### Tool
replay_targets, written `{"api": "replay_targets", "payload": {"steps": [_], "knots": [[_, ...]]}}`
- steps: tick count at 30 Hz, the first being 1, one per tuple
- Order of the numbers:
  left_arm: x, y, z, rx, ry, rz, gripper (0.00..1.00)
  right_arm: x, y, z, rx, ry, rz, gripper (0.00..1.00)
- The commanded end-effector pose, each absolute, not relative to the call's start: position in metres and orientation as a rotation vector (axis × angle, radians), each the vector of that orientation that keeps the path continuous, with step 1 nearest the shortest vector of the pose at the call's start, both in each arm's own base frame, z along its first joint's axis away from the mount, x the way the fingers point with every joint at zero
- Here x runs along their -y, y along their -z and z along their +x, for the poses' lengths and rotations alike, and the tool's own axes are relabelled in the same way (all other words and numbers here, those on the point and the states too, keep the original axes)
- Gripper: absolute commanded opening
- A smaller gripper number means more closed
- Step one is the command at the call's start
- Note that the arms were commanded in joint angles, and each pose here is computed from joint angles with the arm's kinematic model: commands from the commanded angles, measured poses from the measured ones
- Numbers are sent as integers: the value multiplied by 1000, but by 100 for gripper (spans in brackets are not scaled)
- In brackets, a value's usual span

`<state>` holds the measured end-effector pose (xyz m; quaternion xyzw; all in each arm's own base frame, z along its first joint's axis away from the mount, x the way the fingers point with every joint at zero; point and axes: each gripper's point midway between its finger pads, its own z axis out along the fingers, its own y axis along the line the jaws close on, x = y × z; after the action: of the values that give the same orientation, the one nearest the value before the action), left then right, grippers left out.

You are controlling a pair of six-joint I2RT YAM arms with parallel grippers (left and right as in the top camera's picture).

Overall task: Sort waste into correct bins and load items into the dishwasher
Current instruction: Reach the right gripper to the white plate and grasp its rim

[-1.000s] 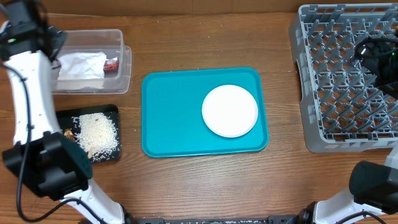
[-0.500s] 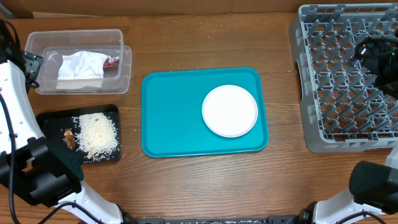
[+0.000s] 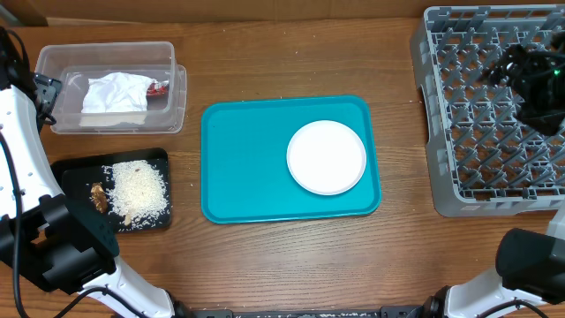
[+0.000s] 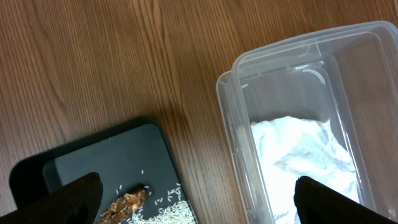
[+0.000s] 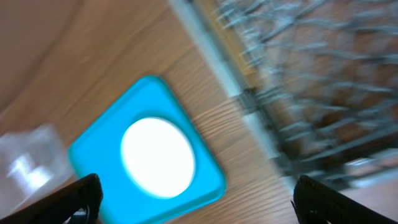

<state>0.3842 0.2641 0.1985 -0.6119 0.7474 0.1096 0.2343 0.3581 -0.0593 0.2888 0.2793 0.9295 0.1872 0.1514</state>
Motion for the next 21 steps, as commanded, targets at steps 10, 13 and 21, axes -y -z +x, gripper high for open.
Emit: {"api": "replay_targets", "payload": {"steps": [10, 13, 21], "knots": [[-267, -214, 381, -2018, -312, -1666, 100, -78, -186, 332, -3087, -486, 296, 100], [-267, -214, 381, -2018, -312, -1666, 100, -96, -135, 316, -3173, -323, 232, 100], [-267, -214, 381, -2018, -312, -1666, 100, -133, -63, 300, -3159, -283, 439, 80]]}}
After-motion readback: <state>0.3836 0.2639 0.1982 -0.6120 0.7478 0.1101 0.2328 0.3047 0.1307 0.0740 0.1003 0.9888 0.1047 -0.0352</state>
